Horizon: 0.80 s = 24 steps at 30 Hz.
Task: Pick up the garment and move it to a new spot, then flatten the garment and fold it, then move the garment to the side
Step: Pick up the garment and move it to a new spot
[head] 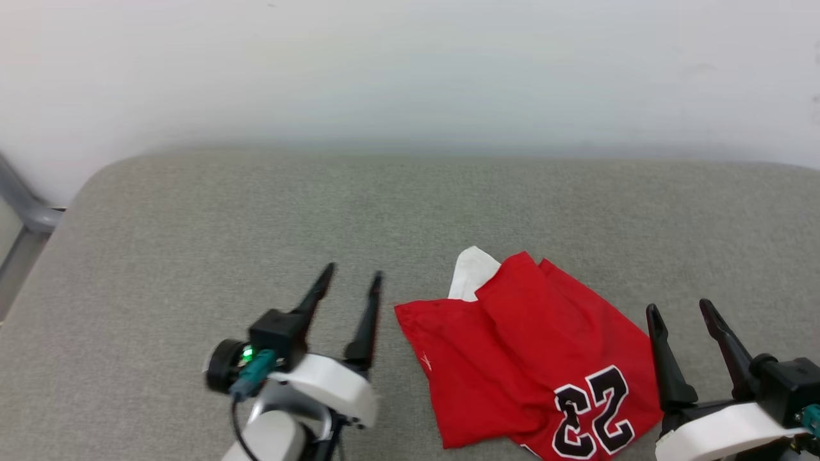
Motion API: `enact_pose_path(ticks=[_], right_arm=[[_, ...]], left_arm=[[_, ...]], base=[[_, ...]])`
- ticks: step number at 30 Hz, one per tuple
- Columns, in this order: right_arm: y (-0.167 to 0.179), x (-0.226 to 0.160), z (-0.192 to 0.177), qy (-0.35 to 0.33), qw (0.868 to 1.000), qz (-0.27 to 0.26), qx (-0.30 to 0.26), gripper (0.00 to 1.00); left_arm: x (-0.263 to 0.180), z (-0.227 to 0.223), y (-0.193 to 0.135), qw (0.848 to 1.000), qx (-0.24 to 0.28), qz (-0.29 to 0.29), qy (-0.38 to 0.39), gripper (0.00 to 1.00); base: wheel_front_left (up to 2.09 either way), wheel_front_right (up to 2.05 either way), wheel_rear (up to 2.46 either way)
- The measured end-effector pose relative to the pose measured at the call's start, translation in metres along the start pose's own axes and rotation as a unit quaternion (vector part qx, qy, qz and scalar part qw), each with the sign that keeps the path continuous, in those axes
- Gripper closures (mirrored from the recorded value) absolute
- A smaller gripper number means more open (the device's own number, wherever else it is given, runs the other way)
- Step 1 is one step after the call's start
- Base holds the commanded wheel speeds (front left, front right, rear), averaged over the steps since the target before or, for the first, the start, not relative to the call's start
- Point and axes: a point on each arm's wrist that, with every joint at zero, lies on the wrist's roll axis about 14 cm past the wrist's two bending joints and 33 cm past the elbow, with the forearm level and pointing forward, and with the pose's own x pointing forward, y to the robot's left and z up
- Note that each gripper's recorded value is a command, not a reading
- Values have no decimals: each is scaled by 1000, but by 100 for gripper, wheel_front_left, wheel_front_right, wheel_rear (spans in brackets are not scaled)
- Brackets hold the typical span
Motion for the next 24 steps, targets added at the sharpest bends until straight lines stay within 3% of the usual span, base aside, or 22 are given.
enact_pose_path(ticks=[5, 10, 24], right_arm=[[7, -2, 4, -5, 1000, 11, 0, 0], [5, -8, 5, -3, 1000, 7, 0, 0], [-5, -22, 5, -2, 1000, -10, 5, 0]], left_arm=[[-26, 8, 50, 997, 22, 77, -6, 0], [-48, 11, 74, 993, 34, 111, -6, 0], [-62, 4, 66, 994, 42, 98, 6, 0]], base=[[0, 0, 0], [0, 0, 0], [0, 0, 0]])
